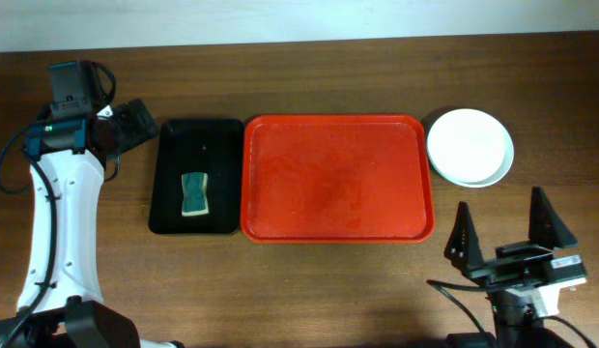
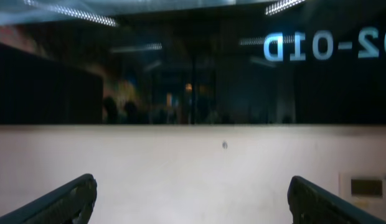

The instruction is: Clean dirty plates on tray and stack at the side

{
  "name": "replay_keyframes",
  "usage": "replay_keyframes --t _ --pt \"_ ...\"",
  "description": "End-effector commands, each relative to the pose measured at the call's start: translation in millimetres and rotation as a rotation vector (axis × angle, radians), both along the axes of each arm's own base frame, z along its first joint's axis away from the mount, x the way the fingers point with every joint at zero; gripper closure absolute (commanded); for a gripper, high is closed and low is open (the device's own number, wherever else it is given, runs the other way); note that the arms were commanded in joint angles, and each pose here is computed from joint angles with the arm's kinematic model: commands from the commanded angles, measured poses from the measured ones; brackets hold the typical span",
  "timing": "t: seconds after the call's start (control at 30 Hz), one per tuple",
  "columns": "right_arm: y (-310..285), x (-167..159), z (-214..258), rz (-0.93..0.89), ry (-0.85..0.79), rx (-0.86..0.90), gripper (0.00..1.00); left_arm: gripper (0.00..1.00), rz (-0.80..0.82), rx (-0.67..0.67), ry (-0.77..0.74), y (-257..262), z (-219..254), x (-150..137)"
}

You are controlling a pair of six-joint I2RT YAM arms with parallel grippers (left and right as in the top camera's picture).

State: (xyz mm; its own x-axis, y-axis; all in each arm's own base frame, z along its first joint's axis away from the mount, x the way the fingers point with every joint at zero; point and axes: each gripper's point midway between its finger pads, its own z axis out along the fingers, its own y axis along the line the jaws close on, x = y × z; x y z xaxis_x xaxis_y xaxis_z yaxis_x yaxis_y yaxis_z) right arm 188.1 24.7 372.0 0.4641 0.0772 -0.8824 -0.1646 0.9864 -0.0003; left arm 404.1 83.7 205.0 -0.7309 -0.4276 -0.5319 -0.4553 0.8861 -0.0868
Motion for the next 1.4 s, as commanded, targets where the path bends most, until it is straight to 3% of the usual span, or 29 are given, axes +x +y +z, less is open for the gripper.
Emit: replay_keyframes --t 0.0,0.27,0.8,0.93,1.07,1.37 --pt "0 -9 1 0.001 -0.081 -0.002 0.01 0.01 0.004 -0.009 -0.004 0 1 0" --pt "-11 -2 -9 -0.057 -0.061 0.030 0.02 0.01 0.004 -0.009 -0.004 0 1 0" --pt "-5 46 -124 -0.028 0.192 0.024 0.01 0.01 0.004 -0.009 -0.004 0 1 0" --pt "-2 54 -155 -0.021 0.326 0.018 0.01 0.01 0.004 -0.009 -0.004 0 1 0" --pt "-4 57 -216 -0.034 0.574 0.009 0.01 0.01 0.004 -0.009 -0.004 0 1 0" --pt "-4 57 -214 -0.033 0.566 0.010 0.01 0.01 0.004 -0.009 -0.004 0 1 0"
